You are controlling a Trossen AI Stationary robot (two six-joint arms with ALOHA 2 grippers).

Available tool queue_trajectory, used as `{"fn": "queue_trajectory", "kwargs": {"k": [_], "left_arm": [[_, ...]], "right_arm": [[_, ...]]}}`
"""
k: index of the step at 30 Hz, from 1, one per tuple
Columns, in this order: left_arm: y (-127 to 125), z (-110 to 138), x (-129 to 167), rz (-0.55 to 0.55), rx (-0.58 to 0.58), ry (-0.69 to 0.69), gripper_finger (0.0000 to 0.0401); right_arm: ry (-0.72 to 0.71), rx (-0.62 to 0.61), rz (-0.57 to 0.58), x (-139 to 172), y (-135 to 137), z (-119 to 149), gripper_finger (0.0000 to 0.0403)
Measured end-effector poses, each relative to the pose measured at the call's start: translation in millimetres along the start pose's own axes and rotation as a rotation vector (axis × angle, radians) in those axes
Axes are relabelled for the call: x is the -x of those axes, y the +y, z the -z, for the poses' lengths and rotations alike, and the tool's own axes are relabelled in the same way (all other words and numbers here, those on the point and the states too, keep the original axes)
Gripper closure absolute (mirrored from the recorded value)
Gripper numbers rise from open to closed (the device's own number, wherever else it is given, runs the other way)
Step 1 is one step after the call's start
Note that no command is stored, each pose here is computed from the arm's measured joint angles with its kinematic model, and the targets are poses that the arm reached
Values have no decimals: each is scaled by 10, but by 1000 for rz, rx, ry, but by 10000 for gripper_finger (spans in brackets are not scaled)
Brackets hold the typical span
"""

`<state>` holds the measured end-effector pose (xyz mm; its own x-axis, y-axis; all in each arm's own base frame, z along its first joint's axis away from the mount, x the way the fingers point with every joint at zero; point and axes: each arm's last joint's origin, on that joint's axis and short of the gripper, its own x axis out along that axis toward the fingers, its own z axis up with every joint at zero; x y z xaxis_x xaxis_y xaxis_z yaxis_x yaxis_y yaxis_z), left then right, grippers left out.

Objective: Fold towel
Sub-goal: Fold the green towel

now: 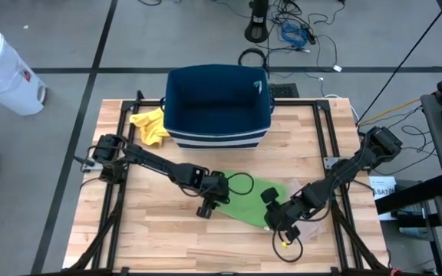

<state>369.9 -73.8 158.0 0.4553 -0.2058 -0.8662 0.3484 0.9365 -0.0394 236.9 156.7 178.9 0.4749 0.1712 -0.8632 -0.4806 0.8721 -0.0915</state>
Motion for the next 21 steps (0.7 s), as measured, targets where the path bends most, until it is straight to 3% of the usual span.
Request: {"fn": "queue_trajectory", "kwargs": {"k": [7, 15, 21], "left_arm": [[155, 50, -38, -13, -2, 20, 227], [444, 183, -90, -37, 38, 88, 227], [584, 206, -46, -230, -115, 143, 227]], "right_arm": [[-82, -46, -34, -192, -62, 215, 268], [-219, -43, -25, -198, -125, 120, 268], [-347, -49, 17, -258, -255, -2, 268]]}}
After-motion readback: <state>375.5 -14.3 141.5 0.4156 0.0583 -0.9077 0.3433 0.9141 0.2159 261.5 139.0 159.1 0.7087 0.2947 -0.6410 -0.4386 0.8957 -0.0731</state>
